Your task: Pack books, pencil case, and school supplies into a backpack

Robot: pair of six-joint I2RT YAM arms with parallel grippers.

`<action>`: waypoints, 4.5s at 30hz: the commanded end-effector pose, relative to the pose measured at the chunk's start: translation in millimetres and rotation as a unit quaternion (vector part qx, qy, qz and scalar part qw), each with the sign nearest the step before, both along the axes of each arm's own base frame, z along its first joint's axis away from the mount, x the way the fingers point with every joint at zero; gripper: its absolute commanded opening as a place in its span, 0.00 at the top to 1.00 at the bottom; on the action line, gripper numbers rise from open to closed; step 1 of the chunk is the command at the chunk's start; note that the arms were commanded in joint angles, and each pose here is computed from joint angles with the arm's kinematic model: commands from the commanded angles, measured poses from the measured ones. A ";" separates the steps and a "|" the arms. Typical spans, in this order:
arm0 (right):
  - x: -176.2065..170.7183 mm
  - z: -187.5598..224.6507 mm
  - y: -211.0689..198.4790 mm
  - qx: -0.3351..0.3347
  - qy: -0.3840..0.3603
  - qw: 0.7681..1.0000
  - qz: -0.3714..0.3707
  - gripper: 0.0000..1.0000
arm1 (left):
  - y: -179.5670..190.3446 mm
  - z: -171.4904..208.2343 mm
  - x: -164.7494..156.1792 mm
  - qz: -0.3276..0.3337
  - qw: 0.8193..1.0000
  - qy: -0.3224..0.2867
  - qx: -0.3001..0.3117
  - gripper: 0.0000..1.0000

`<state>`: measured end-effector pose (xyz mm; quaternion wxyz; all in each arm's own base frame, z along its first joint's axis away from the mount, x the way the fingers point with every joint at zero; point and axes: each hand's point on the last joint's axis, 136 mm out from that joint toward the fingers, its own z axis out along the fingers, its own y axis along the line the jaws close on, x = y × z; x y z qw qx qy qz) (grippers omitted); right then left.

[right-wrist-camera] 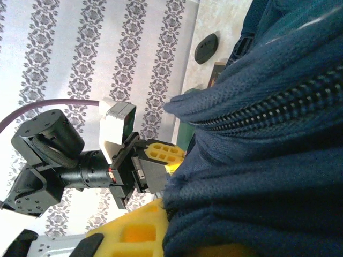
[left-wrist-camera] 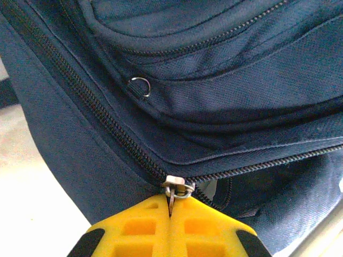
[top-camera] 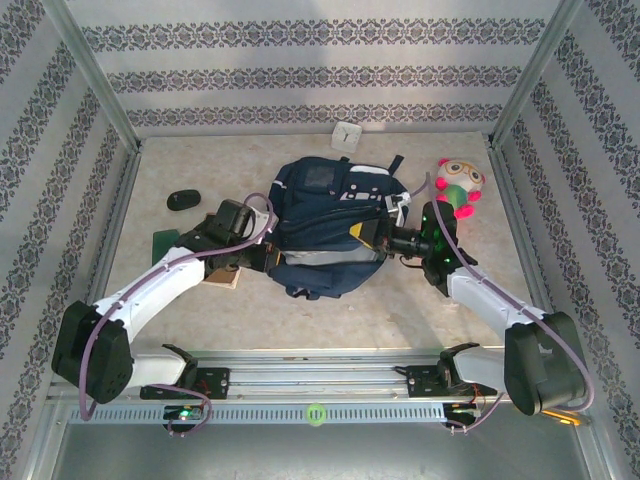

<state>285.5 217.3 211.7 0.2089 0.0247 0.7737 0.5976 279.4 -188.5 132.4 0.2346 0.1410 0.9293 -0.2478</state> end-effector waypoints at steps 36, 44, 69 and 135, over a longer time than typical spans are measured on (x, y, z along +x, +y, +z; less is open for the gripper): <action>-67.9 -42.0 128.6 -0.323 -0.478 0.750 0.323 0.34 | -34.7 31.2 -33.8 -0.087 0.987 0.019 -0.136 1.00; -63.2 -72.8 146.1 -0.296 -0.465 0.758 0.350 0.65 | -37.5 35.0 -36.1 -0.100 0.985 0.016 -0.139 1.00; -143.8 -17.8 87.7 -0.159 -0.545 0.696 0.439 1.00 | 69.9 -35.3 69.1 0.103 0.986 0.003 0.128 1.00; 29.5 -95.5 90.0 -0.418 -0.463 0.671 0.401 0.45 | 115.8 -27.3 16.1 0.289 0.955 0.057 0.014 0.33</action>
